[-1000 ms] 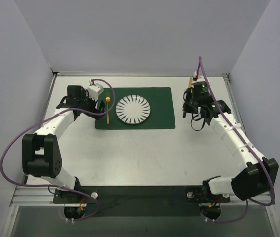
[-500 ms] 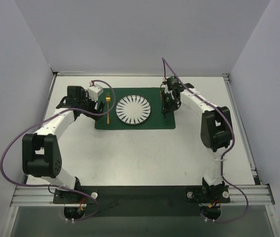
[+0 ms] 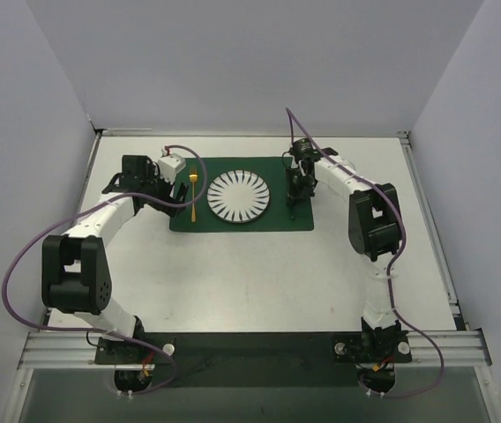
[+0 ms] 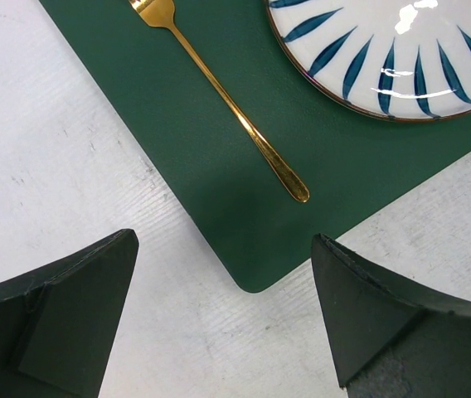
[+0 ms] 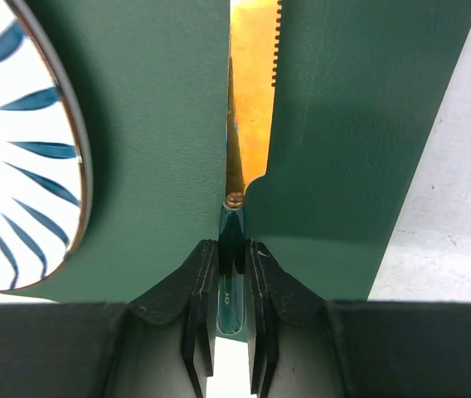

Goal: Set the dinner table for one person

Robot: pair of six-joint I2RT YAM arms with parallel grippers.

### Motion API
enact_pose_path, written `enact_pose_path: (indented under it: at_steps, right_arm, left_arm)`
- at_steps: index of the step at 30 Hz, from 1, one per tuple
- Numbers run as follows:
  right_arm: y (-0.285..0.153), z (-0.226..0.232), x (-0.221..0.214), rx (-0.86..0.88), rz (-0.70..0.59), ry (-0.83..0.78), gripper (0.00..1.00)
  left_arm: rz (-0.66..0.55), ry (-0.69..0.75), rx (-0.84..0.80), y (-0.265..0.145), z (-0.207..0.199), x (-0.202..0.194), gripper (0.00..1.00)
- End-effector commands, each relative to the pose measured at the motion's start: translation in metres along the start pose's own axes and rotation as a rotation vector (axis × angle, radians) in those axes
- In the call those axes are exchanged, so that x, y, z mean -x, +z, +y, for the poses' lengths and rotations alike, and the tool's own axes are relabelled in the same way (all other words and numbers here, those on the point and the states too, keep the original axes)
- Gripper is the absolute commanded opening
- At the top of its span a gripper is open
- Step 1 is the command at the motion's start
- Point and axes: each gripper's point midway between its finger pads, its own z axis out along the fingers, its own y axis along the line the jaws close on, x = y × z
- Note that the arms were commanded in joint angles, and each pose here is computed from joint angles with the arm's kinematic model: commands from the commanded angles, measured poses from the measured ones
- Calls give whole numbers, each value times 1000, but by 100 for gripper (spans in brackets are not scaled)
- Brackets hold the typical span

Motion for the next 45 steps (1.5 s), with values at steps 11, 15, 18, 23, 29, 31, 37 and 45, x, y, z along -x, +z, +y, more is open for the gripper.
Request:
enact_pose_path:
  at_steps: [11, 15, 18, 23, 29, 31, 37, 45]
  right_arm:
    - [3, 4, -11, -59, 64, -8, 0]
    - [3, 2, -5, -81, 49, -17, 0]
    - [4, 2, -1, -87, 43, -19, 1]
    - [9, 2, 1, -88, 52, -18, 2]
    - [11, 0, -6, -101, 73, -6, 3]
    - [10, 1, -8, -98, 77, -1, 3]
    - [3, 2, -15, -116, 87, 11, 3]
    - [-1, 3, -16, -120, 86, -7, 8]
  left_arm:
    - [-24, 14, 5, 0, 5, 10, 97]
    - [-26, 14, 8, -1, 5, 10, 97]
    - [-28, 16, 8, -1, 5, 11, 97]
    - [-24, 15, 6, 0, 6, 9, 97]
    - [-22, 16, 7, 0, 6, 9, 97]
    - [-21, 18, 4, 1, 5, 9, 97]
    - [-20, 17, 4, 2, 5, 8, 97]
    - [-17, 16, -1, 3, 5, 7, 97]
